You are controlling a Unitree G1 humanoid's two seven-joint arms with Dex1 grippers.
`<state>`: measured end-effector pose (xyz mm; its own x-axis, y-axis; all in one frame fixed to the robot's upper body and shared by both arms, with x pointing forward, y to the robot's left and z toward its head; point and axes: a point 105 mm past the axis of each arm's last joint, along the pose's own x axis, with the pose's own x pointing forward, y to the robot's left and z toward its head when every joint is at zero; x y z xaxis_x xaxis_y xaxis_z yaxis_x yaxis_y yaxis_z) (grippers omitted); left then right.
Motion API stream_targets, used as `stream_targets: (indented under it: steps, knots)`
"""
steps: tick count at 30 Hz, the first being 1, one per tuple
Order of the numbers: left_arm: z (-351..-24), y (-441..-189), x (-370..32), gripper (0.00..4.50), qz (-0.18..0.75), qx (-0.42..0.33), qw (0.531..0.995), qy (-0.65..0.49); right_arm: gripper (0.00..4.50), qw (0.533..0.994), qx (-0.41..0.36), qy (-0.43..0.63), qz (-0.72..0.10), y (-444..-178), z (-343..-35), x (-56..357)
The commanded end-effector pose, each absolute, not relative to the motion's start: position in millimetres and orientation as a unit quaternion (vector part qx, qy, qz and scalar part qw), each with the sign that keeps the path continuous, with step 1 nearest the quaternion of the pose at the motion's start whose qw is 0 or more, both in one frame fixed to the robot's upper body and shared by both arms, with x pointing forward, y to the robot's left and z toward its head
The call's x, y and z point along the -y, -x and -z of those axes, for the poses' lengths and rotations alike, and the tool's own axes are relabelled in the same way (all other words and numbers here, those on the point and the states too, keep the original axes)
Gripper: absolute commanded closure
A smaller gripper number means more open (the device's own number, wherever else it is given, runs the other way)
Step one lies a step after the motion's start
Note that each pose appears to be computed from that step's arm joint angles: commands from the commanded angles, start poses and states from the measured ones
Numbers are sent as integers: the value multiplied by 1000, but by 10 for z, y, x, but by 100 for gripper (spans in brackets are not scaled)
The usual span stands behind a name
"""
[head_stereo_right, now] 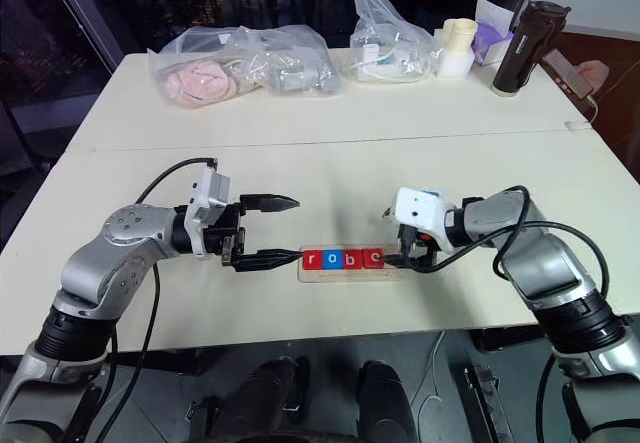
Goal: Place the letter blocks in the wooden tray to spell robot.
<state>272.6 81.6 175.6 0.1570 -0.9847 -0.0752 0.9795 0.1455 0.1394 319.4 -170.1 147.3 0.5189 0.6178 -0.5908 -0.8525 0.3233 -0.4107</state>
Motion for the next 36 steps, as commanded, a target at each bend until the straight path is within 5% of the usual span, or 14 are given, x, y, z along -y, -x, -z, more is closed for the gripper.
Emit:
stream_targets:
  steps: [1, 9, 18, 26, 30, 34, 36]
  knots:
    - [-1847, -2727, -793, 0, 650, 39, 754, -87, 3, 859, -145, 342, -351, -3477, -1718, 1942]
    - [-1835, -2736, -781, 0, 650, 40, 753, -88, 3, 952, -204, 217, -74, -3818, -1694, 2368]
    - [-1851, -2766, -778, 0, 651, 41, 752, -92, 3, 956, -276, 91, 29, -3782, -1294, 2292]
    - [-1858, -2771, -782, 0, 648, 43, 755, -93, 3, 947, -314, 51, 39, -3745, -1100, 2227]
    - [-1857, -2776, -783, 0, 646, 43, 756, -94, 134, 948, -314, 43, 34, -3759, -1118, 2182]
    - [-1849, -2779, -777, 0, 646, 43, 756, -94, 337, 949, -303, 80, 31, -3738, -1182, 2180]
    - [-1845, -2775, -767, 0, 647, 44, 756, -92, 336, 945, -310, 100, 36, -3670, -1185, 2237]
